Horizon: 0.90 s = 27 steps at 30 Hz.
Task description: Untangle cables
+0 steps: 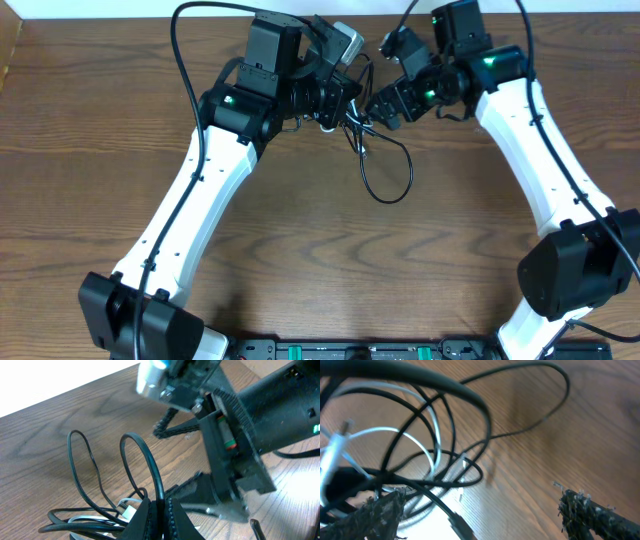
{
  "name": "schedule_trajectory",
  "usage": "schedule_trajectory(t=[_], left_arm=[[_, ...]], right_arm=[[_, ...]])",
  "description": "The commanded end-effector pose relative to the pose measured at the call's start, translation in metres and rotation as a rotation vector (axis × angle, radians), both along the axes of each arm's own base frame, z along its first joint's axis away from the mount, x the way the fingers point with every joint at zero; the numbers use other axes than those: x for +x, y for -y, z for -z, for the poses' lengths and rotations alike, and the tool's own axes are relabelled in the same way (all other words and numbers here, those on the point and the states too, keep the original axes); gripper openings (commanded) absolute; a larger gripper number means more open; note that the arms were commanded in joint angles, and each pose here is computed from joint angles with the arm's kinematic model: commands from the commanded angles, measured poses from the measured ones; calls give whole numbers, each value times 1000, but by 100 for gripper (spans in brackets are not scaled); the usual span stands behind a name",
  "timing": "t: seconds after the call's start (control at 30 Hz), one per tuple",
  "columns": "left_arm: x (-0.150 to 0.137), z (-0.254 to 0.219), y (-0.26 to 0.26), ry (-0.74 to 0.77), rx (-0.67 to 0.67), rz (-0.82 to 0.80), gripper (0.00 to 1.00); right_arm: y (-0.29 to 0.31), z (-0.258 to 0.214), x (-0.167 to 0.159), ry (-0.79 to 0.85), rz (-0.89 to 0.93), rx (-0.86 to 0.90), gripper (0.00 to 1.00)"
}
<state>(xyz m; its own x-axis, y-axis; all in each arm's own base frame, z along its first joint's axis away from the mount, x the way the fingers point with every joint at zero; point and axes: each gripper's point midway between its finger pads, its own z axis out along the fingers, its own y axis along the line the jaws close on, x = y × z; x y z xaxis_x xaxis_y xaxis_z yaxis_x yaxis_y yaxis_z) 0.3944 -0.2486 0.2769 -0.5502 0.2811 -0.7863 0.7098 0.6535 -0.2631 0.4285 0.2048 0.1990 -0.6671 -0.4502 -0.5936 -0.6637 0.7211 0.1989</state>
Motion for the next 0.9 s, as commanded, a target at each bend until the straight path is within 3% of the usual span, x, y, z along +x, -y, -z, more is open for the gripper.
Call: schedule_trajectory(t=[0.0,0.57,0.63,0.7,0.8,0.87], left_arm=[[-6,-38,-4,85,-31,0,7],[-15,-57,-8,128,-47,-1,7],[-14,-57,-8,129,-47,-1,7],[-15,-57,-8,128,-47,-1,8],[-15,-57,-8,128,-47,-1,8],[-15,-57,-8,128,-47,-1,7]], right_arm=[[-19,-3,-2,16,-47,18,96],[-38,16,-3,-14,-72,17,83],[-38,16,-3,-12,-73,17,71],[-39,15,-2,-12,-66,21,44],[-38,15,0,-9,-59,21,16],[-38,14,1,-5,-53,22,13]])
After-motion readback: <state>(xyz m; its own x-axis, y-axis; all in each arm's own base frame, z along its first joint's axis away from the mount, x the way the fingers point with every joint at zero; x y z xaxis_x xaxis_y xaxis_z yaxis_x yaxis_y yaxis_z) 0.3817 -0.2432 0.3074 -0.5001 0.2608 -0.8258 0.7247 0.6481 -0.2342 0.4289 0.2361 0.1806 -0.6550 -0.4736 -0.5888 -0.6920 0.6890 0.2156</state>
